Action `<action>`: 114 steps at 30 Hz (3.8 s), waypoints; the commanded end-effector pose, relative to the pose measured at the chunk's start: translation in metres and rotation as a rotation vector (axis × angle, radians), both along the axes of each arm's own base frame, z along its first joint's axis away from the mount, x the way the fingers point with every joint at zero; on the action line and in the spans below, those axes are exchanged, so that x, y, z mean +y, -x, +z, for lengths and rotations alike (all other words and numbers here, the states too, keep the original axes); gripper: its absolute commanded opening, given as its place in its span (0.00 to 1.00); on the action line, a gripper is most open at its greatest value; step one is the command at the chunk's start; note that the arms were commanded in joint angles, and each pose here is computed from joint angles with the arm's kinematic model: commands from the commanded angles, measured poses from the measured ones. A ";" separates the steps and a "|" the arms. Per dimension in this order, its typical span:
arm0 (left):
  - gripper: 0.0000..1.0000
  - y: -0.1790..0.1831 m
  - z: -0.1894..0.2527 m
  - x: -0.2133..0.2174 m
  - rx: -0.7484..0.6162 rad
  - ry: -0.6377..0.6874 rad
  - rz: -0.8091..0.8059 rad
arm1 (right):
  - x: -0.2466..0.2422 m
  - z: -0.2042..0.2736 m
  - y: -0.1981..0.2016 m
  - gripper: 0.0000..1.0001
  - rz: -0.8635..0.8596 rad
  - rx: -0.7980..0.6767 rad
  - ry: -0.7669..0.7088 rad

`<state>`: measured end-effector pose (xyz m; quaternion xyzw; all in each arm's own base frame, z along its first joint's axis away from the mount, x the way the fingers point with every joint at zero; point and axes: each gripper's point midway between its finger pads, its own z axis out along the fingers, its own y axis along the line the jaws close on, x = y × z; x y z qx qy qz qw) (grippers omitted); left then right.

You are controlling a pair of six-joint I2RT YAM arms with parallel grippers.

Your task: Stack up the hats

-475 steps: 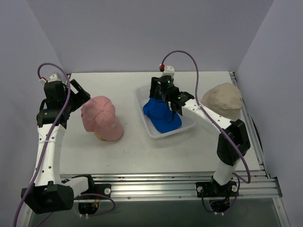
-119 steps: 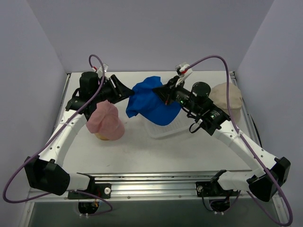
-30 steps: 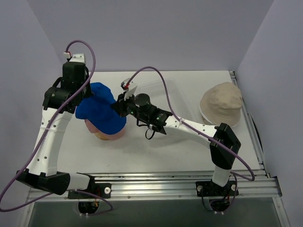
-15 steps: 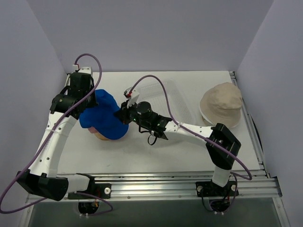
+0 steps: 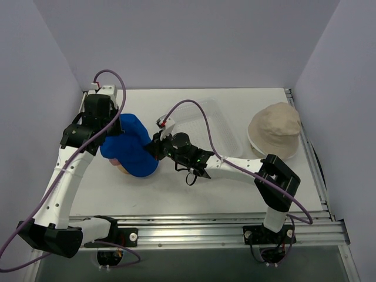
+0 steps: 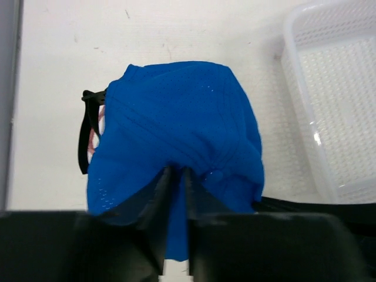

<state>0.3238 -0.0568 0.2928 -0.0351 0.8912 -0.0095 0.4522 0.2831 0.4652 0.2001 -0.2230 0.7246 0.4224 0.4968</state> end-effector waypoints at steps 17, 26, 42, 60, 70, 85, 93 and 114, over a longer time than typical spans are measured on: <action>0.64 -0.015 0.042 0.059 -0.105 0.226 0.182 | -0.012 0.021 -0.001 0.00 0.009 -0.040 -0.049; 0.64 -0.035 0.017 0.072 -0.050 0.265 0.208 | -0.016 0.025 0.002 0.27 0.021 -0.048 -0.015; 0.61 -0.069 -0.029 0.083 0.037 0.181 0.172 | -0.033 -0.012 0.017 0.31 -0.011 0.002 0.026; 0.54 -0.089 -0.060 0.105 0.098 0.083 0.229 | -0.010 -0.076 0.007 0.27 -0.007 0.053 0.050; 0.53 -0.090 -0.082 0.122 0.147 0.019 0.299 | 0.006 -0.109 -0.001 0.26 -0.007 0.089 0.062; 0.54 -0.089 -0.058 0.130 0.092 0.039 0.357 | 0.009 -0.116 -0.005 0.26 -0.015 0.089 0.052; 0.64 -0.069 0.017 0.117 -0.072 0.094 0.315 | 0.008 -0.119 -0.006 0.26 -0.002 0.096 0.057; 0.60 -0.090 -0.102 0.092 0.193 0.172 0.151 | 0.009 -0.122 -0.007 0.26 0.003 0.107 0.063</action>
